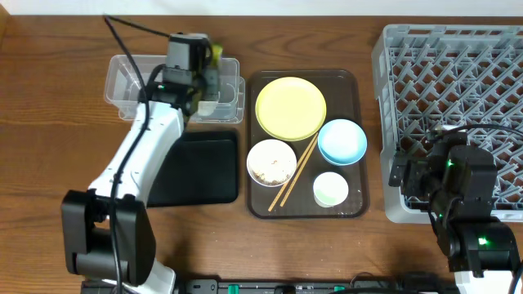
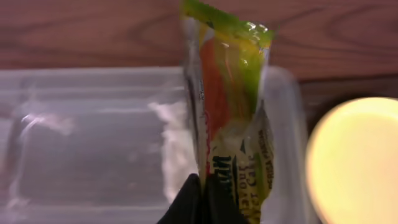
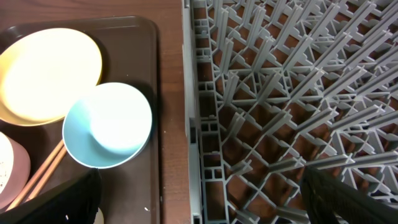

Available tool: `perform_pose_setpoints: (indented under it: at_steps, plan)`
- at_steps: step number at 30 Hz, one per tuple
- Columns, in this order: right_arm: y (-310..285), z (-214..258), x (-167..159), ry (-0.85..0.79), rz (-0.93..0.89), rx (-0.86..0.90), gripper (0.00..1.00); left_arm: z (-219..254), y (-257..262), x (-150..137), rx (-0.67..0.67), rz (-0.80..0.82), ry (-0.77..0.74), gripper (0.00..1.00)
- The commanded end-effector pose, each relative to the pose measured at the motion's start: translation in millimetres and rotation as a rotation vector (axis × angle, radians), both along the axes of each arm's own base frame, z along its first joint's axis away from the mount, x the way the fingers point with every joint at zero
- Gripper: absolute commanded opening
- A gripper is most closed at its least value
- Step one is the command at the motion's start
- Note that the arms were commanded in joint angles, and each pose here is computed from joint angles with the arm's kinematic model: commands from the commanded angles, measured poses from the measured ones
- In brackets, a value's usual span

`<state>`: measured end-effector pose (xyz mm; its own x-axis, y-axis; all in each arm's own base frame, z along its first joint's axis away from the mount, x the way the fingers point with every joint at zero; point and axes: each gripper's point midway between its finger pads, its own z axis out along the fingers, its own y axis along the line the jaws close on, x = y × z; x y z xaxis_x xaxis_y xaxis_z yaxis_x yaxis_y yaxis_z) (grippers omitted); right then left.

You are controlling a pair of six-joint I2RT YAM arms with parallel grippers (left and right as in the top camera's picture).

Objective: Sort waste into correct bins and load items into the dishwasher rack
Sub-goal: 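Drop the snack wrapper into the clear bin with the left gripper, then reach left gripper to the pink rice bowl and grip its rim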

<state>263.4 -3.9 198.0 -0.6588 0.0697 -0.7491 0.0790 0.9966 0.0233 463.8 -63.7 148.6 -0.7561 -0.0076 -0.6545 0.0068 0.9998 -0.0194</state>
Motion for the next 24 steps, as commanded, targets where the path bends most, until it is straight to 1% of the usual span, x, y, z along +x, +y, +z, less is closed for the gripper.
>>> perform_pose_setpoints:
  at_steps: [1,2,3,4,9,11,13,16,18,22,24]
  plan:
    - [0.4,8.8,1.6,-0.023,-0.006,0.003,0.99,-6.1,15.1,-0.8,0.004,0.072,0.023,0.29]
    - [0.4,8.9,1.7,-0.023,-0.005,0.003,0.99,-6.6,16.3,-1.5,0.005,0.074,0.027,0.38]
    - [0.4,9.0,1.8,-0.024,-0.005,0.003,0.99,-6.7,16.6,-1.5,0.006,0.075,0.027,0.53]
    - [0.4,9.0,1.8,-0.024,-0.005,0.003,0.99,-6.1,16.4,-1.6,0.006,0.074,0.026,0.57]
    - [0.4,8.9,1.7,-0.023,-0.005,0.003,0.99,15.2,7.9,-6.1,-0.023,0.047,-0.012,0.59]
    - [0.4,9.0,1.8,-0.024,-0.005,0.003,0.99,29.6,-4.9,-13.6,-0.052,0.007,-0.029,0.59]
    - [0.4,8.9,1.7,-0.023,-0.005,0.003,0.99,40.6,-23.7,-27.3,-0.093,-0.054,-0.02,0.59]
    - [0.4,9.1,1.8,-0.024,-0.006,0.003,0.99,43.0,-65.8,-58.5,-0.191,-0.19,0.059,0.6]
    - [0.4,9.0,1.8,-0.024,-0.006,0.003,0.99,35.6,-89.8,-79.5,-0.245,-0.234,0.139,0.64]
    - [0.4,8.8,1.6,-0.023,-0.005,0.004,0.99,13.6,-125.0,-110.6,-0.241,-0.3,0.255,0.65]
    - [0.4,8.8,1.6,-0.023,-0.005,0.004,0.99,3.1,-139.6,-121.2,-0.232,-0.331,0.286,0.62]
